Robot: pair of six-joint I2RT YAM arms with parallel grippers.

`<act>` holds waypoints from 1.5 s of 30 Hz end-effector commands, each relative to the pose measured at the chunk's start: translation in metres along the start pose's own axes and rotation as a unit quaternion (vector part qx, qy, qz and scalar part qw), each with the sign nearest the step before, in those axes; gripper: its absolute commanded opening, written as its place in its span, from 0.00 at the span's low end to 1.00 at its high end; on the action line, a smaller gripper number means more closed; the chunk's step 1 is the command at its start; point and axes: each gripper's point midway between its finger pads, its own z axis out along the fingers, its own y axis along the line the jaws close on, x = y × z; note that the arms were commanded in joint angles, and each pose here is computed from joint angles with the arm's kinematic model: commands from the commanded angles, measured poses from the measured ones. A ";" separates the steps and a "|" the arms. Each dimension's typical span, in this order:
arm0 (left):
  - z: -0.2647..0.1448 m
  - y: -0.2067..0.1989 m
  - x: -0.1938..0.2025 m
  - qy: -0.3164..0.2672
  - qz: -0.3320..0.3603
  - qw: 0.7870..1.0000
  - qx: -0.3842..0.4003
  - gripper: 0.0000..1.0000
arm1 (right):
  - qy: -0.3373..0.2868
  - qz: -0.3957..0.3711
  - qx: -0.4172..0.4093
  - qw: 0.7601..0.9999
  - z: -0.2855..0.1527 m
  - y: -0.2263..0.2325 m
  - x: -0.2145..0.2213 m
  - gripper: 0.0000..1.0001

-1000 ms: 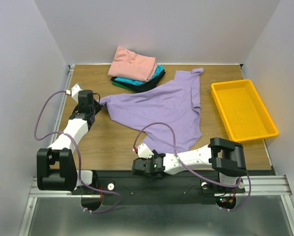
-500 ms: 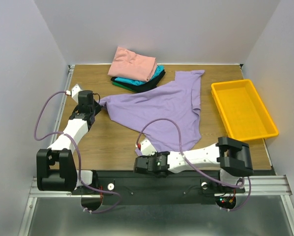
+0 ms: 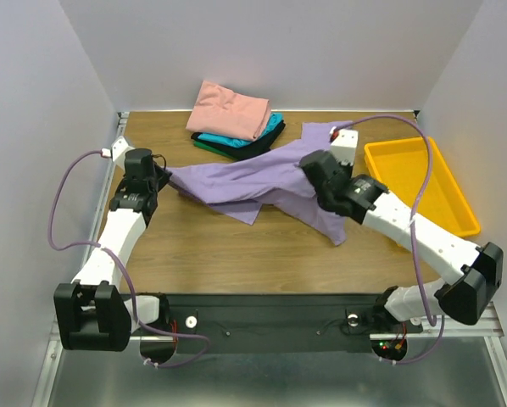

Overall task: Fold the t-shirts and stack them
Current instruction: Flatten the tshirt out

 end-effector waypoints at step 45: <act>-0.355 -0.126 -0.243 -0.315 -0.064 0.889 0.326 0.00 | -0.450 0.038 -0.246 0.857 -0.252 -0.128 -0.344 0.00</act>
